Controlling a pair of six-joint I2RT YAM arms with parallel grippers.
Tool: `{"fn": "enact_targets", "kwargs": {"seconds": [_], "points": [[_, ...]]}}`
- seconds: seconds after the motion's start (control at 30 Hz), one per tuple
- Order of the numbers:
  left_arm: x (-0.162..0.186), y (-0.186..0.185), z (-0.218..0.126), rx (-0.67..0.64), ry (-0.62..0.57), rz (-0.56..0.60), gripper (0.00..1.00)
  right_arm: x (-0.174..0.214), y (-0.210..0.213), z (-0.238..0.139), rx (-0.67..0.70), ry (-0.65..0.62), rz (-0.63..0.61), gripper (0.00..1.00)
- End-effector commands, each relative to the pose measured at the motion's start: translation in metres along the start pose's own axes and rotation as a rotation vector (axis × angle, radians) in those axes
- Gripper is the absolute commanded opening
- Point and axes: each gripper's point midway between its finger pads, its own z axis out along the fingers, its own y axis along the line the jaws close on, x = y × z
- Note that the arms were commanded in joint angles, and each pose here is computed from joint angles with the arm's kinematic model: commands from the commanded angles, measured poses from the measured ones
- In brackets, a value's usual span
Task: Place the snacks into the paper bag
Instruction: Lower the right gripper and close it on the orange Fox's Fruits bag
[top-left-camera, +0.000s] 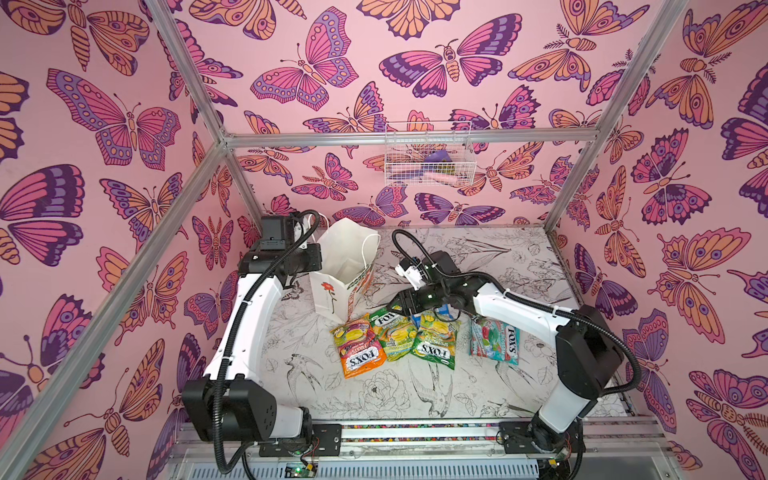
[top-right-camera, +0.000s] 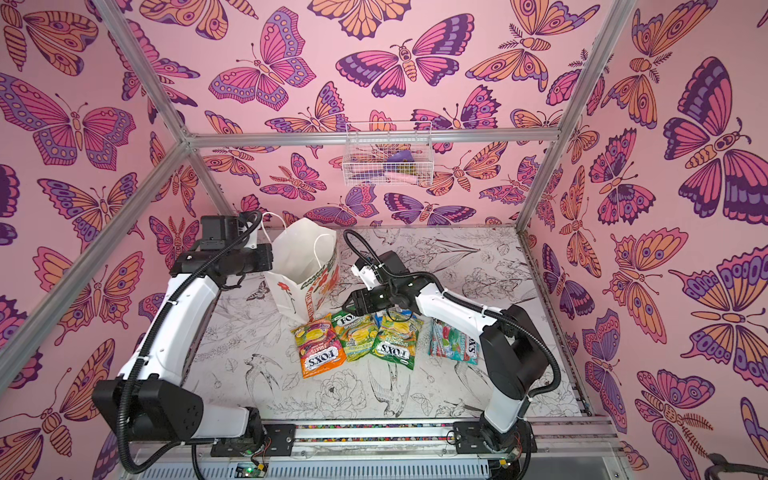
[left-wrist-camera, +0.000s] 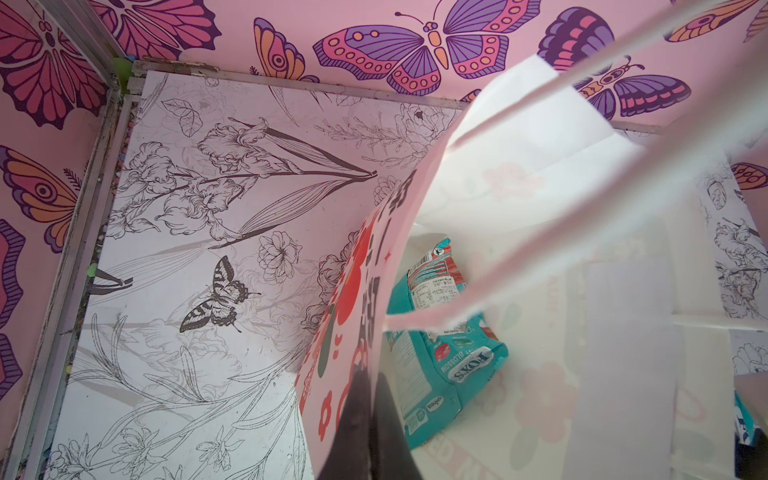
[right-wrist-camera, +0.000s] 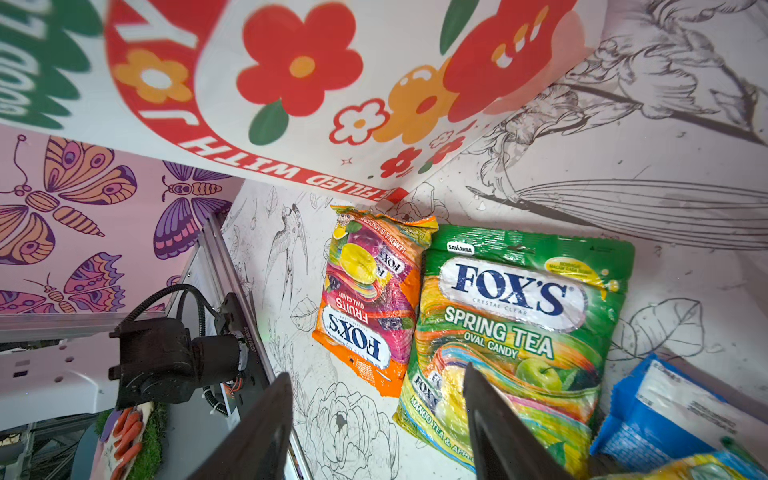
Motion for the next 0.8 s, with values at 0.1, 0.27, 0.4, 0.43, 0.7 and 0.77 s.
{"fn": "enact_targets", "kwargs": {"seconds": [0.1, 0.27, 0.4, 0.43, 0.7, 0.77], "points": [[0.004, 0.003, 0.003, 0.003, 0.015, -0.020, 0.00, 0.000, 0.010, 0.020, -0.035, 0.022, -0.007, 0.66], [0.005, 0.002, 0.003, 0.008, 0.016, -0.022, 0.00, 0.005, 0.009, 0.034, -0.037, 0.048, 0.003, 0.66], [0.005, 0.001, 0.003, 0.012, 0.014, -0.022, 0.00, 0.009, 0.009, 0.043, -0.040, 0.064, 0.014, 0.65], [0.005, 0.001, 0.003, 0.016, 0.015, -0.022, 0.00, 0.011, 0.008, 0.045, -0.038, 0.069, 0.016, 0.65], [0.004, -0.001, 0.002, 0.027, 0.011, -0.024, 0.00, 0.019, 0.006, 0.062, -0.038, 0.099, 0.028, 0.60], [0.004, -0.001, 0.002, 0.029, 0.011, -0.025, 0.00, 0.021, 0.006, 0.066, -0.038, 0.105, 0.028, 0.60]]}}
